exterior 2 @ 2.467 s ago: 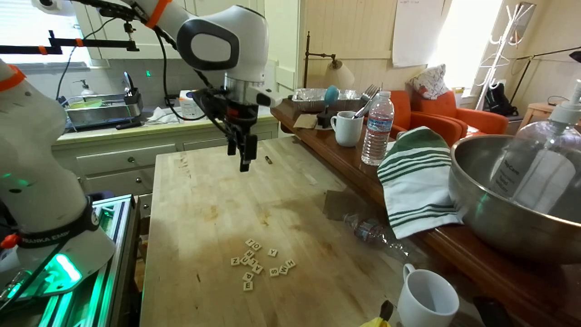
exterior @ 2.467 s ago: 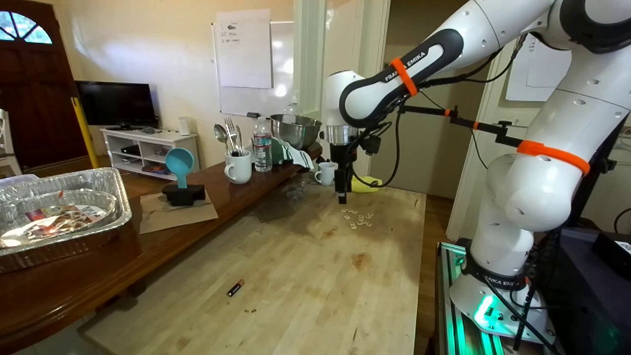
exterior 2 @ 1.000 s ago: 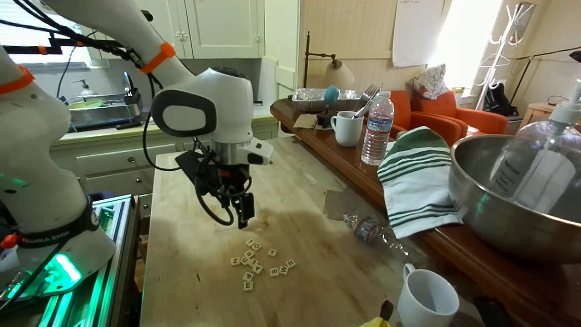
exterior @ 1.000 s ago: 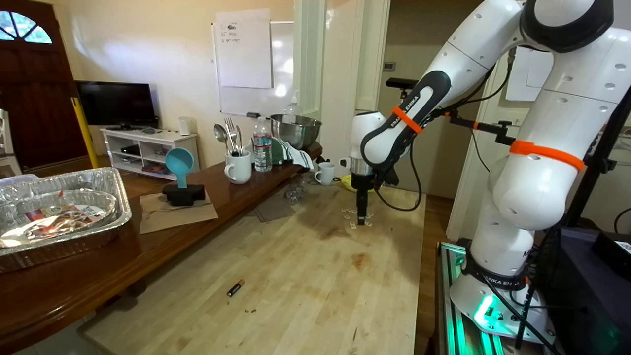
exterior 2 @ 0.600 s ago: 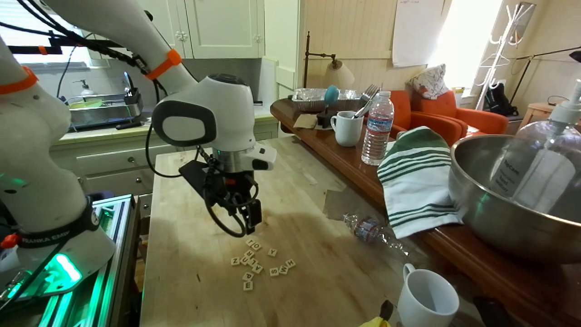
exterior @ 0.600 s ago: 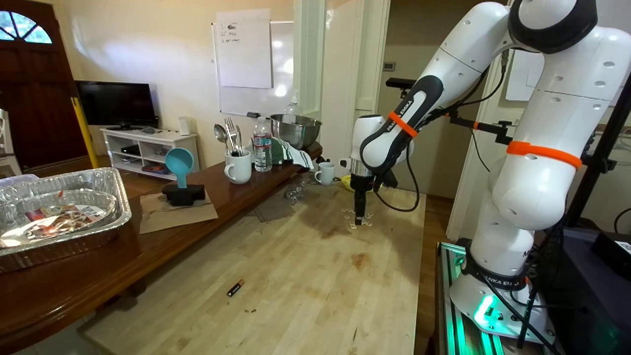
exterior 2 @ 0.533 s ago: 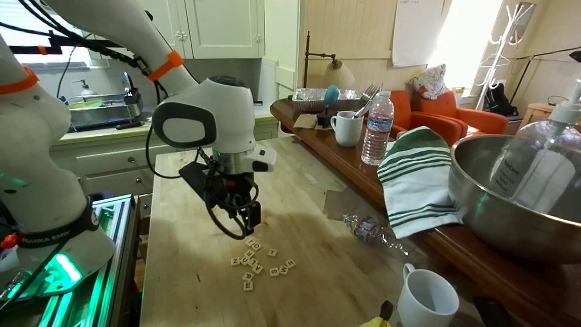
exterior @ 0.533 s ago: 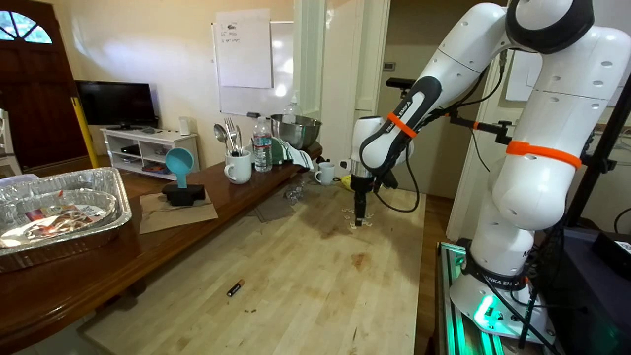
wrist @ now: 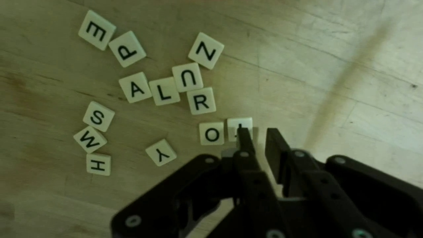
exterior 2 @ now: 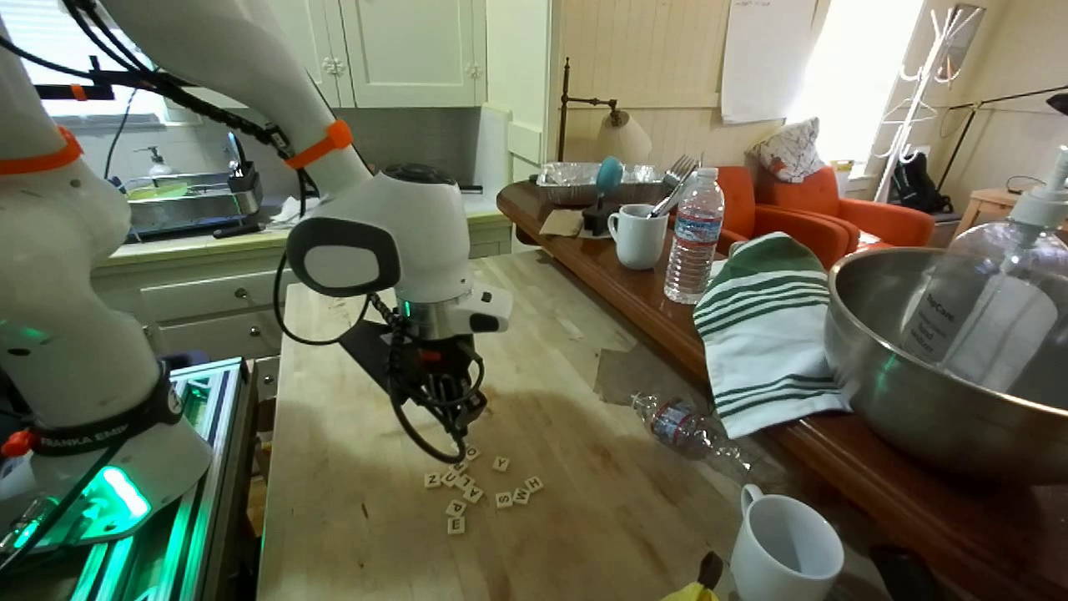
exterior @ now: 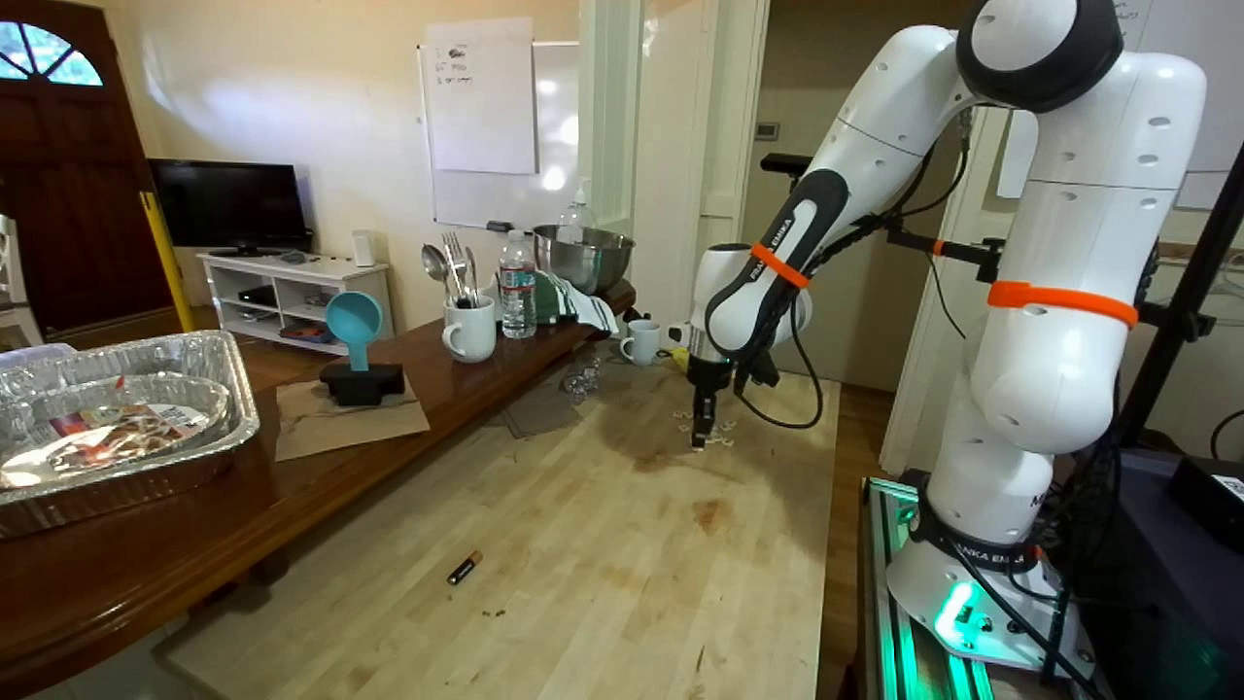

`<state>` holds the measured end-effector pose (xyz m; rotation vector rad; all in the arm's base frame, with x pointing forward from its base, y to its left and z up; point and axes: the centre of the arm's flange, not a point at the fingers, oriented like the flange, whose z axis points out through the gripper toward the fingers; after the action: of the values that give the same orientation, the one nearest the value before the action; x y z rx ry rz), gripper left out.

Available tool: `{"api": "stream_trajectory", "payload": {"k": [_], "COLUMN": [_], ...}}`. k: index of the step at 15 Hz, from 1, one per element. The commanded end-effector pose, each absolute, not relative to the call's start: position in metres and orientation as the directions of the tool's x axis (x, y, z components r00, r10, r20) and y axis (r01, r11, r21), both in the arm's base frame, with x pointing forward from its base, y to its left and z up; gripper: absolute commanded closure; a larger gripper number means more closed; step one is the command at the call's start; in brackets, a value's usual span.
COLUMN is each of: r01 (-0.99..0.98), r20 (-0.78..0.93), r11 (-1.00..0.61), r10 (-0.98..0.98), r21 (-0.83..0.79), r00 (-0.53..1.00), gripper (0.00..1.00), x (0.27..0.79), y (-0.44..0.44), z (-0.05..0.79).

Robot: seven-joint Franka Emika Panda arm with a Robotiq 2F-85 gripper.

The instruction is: Move the letter tiles to the left

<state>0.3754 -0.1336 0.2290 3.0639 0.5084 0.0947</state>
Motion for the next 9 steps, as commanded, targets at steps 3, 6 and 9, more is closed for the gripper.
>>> {"api": "stream_trajectory", "payload": {"k": [3,6,9], "r01": [0.318,0.308,0.307], "r20": [0.096,0.101,0.107], "r11": [-0.946,-0.949,-0.949], "r10": [0.322,0.314,0.313], "r21": [0.06,0.067,0.066], "r00": [0.942,0.944,0.944], "gripper": [1.0,1.0,1.0], "x": [0.3691,0.3684,0.3681], "y": [-0.1363,-0.139,-0.1397], "z": [0.2076,0.2076,0.2093]}}
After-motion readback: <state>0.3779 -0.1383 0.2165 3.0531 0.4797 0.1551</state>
